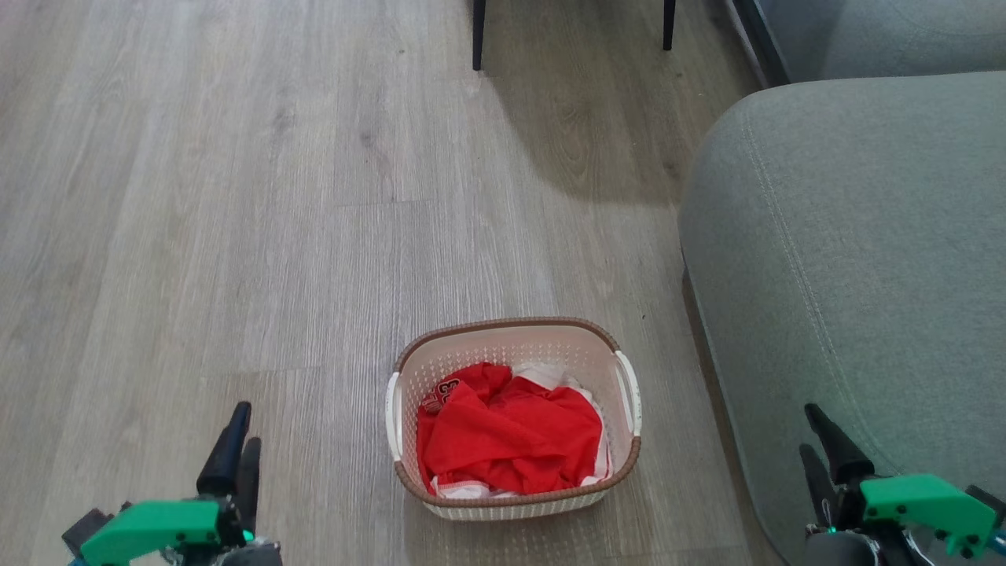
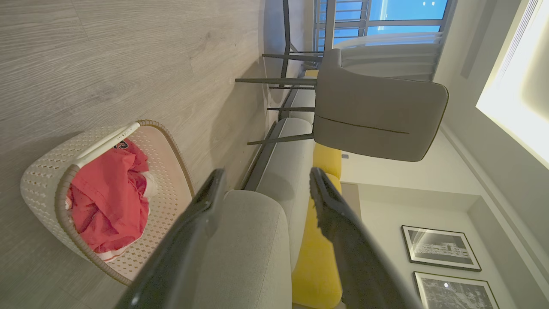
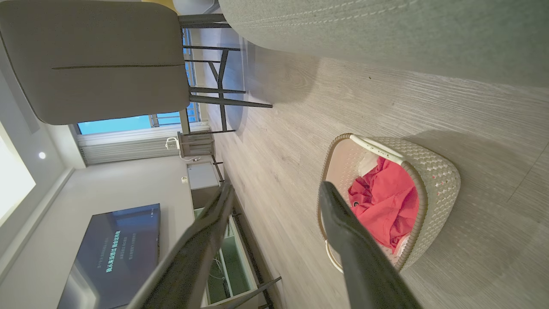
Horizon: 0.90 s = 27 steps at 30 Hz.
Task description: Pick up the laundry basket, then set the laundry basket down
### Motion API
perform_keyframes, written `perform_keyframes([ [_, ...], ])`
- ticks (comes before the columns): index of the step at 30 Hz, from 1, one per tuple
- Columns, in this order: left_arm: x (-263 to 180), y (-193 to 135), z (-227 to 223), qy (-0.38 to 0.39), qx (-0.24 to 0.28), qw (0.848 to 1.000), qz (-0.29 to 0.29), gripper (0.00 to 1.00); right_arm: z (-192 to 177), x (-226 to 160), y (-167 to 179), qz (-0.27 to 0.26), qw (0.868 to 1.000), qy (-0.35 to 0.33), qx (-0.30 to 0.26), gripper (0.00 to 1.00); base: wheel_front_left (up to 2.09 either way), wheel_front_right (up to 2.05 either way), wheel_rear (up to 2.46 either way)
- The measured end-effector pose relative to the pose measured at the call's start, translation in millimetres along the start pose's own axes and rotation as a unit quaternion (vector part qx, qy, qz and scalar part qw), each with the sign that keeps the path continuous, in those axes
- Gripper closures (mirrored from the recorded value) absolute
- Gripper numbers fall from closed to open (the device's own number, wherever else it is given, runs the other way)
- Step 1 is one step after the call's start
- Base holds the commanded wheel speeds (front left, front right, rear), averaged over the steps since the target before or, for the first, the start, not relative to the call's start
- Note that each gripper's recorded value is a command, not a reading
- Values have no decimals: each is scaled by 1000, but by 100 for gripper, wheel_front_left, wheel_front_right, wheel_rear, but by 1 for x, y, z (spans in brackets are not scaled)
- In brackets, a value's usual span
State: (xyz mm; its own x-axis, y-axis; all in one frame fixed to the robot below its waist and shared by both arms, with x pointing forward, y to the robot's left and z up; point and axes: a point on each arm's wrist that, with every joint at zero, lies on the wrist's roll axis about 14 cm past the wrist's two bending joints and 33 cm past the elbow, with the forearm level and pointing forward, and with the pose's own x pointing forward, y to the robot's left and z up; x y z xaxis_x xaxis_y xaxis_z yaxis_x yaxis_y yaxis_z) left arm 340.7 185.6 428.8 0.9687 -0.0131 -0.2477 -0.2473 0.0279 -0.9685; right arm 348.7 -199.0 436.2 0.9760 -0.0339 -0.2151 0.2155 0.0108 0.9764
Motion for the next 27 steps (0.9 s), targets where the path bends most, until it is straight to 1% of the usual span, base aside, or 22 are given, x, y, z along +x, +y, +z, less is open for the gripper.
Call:
perform_keyframes([
  [8, 1, -9, 0, -3, 32, 999, -12, 0, 0, 1, 8, 11, 999, -2, -36, 0, 0, 0, 0],
  [18, 2, -22, -9, 1, 114, 993, -21, 0, -4, 3, 26, 38, 993, -4, -116, 0, 0, 0, 0],
  [27, 2, -30, -14, -1, 199, 980, -30, 0, -11, 4, 38, 58, 981, -1, -186, 0, 0, 0, 0],
])
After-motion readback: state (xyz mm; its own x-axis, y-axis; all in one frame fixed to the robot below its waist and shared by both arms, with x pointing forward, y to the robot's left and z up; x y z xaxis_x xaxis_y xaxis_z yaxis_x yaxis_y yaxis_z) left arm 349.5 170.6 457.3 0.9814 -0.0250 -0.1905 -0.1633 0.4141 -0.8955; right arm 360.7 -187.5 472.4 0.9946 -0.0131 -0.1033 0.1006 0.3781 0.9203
